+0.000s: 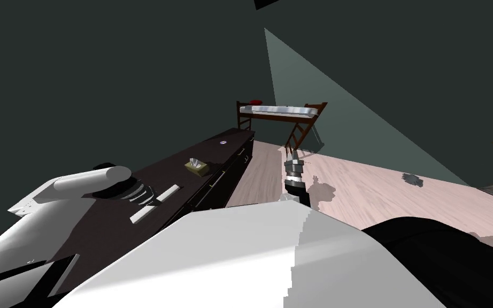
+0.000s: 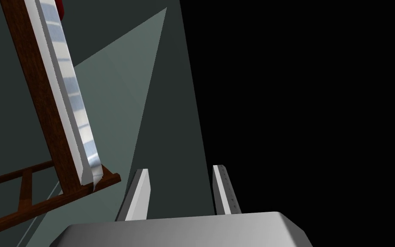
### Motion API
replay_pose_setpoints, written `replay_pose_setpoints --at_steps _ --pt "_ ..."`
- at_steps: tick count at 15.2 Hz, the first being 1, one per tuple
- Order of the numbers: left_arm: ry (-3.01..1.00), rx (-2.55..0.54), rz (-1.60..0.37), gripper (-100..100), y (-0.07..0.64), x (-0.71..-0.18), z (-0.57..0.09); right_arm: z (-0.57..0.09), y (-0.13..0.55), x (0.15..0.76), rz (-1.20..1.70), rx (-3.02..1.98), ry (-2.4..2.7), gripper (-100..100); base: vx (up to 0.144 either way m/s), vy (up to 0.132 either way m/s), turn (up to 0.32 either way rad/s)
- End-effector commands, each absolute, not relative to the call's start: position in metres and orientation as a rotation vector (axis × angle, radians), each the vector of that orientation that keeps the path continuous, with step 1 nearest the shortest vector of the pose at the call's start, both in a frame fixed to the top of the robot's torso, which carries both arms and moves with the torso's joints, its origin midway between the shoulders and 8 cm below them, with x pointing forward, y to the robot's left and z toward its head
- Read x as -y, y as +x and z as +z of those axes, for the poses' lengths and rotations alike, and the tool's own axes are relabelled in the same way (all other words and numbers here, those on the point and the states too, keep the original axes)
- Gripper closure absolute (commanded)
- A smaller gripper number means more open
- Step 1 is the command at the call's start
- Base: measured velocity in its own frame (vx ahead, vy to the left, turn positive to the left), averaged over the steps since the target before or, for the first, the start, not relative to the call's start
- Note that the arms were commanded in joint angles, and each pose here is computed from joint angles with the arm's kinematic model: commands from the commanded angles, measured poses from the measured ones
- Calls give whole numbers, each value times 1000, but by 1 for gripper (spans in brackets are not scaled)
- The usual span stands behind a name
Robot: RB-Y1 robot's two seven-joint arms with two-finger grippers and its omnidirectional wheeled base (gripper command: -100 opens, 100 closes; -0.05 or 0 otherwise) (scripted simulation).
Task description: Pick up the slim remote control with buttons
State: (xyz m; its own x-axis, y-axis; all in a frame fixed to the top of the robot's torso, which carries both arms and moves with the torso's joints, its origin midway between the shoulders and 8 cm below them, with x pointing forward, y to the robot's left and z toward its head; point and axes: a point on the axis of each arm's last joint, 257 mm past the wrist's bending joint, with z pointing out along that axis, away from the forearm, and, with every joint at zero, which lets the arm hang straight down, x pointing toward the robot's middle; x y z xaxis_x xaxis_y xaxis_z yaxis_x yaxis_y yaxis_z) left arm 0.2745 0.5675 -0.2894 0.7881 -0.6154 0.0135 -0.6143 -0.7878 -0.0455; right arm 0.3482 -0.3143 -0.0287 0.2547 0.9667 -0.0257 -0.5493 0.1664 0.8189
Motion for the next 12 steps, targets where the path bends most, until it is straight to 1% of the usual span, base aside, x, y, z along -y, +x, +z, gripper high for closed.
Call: replay_pose_setpoints --at_steps 1,3,4,5,9,12 --pt "-2934 -999 -50 -100 276 -570 -299 -29 348 314 1193 -646 797 0 -31 5 -70" --pt "-2936 -989 -54 -100 276 -571 -308 -29 348 314 1193 -646 797 0 -52 1 -48" --pt "-2937 -995 -50 -100 275 -570 -302 -29 348 314 1193 -646 797 0 -30 -4 -15" --pt "-2935 -994 -52 100 275 -570 -304 -29 348 314 1193 -646 797 0 -10 -1 0" --pt "-2938 -991 -52 100 275 -570 -304 -29 348 314 1193 -646 797 0 0 0 0" --pt "-2931 -1014 -44 100 275 -568 -286 -29 348 314 1193 -647 797 0 40 3 68"
